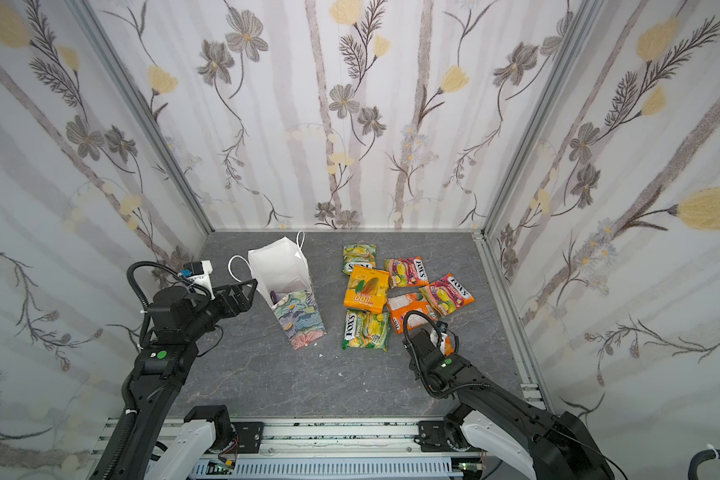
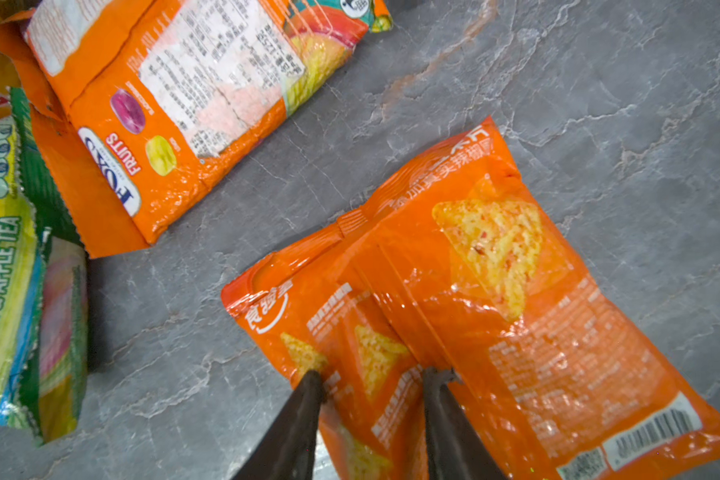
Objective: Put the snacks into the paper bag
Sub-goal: 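Lower the right gripper onto the orange chip bag and pinch its edge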
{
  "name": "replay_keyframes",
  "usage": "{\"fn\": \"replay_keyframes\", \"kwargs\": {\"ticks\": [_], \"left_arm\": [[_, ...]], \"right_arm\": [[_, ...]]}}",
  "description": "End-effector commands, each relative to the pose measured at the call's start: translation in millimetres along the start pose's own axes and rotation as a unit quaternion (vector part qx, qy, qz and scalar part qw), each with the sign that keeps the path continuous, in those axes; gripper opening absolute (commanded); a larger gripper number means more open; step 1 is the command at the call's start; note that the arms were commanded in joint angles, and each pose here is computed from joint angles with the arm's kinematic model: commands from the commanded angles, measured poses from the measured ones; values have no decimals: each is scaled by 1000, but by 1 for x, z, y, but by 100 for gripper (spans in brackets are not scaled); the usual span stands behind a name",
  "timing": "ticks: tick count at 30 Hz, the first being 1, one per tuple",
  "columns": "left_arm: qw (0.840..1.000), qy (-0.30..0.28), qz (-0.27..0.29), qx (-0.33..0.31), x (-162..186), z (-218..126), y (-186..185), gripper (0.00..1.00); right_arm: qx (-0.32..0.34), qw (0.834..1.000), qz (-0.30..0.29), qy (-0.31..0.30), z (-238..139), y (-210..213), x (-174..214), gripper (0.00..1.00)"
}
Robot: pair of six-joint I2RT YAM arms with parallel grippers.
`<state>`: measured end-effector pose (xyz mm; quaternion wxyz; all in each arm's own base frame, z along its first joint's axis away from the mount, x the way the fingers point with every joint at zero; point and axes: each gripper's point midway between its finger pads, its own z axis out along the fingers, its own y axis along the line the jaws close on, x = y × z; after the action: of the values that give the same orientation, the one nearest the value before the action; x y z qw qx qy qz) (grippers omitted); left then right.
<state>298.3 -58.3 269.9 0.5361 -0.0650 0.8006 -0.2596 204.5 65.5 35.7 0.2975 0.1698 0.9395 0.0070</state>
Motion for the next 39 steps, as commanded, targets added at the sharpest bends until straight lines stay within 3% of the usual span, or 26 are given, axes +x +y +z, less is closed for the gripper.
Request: {"fn": "replay_keyframes", "kwargs": {"ticks": [1, 10, 19, 31, 39], "left_arm": [[1000, -11, 4, 7, -6, 0, -3, 100], [1000, -12, 4, 8, -7, 0, -4, 100], [1000, -11, 4, 9, -6, 0, -4, 100], [1000, -12, 4, 9, -6, -1, -4, 100], [1000, -13, 5, 8, -7, -1, -4, 100]], "right_arm": [[7, 1000, 11, -4, 0, -2, -1, 41], [19, 1000, 1, 9, 6, -1, 2, 42], [10, 1000, -11, 14, 7, 8, -1, 11], [-38, 999, 2, -6, -9, 24, -15, 0], [-87, 996, 2, -19, -21, 43, -28, 0]]}}
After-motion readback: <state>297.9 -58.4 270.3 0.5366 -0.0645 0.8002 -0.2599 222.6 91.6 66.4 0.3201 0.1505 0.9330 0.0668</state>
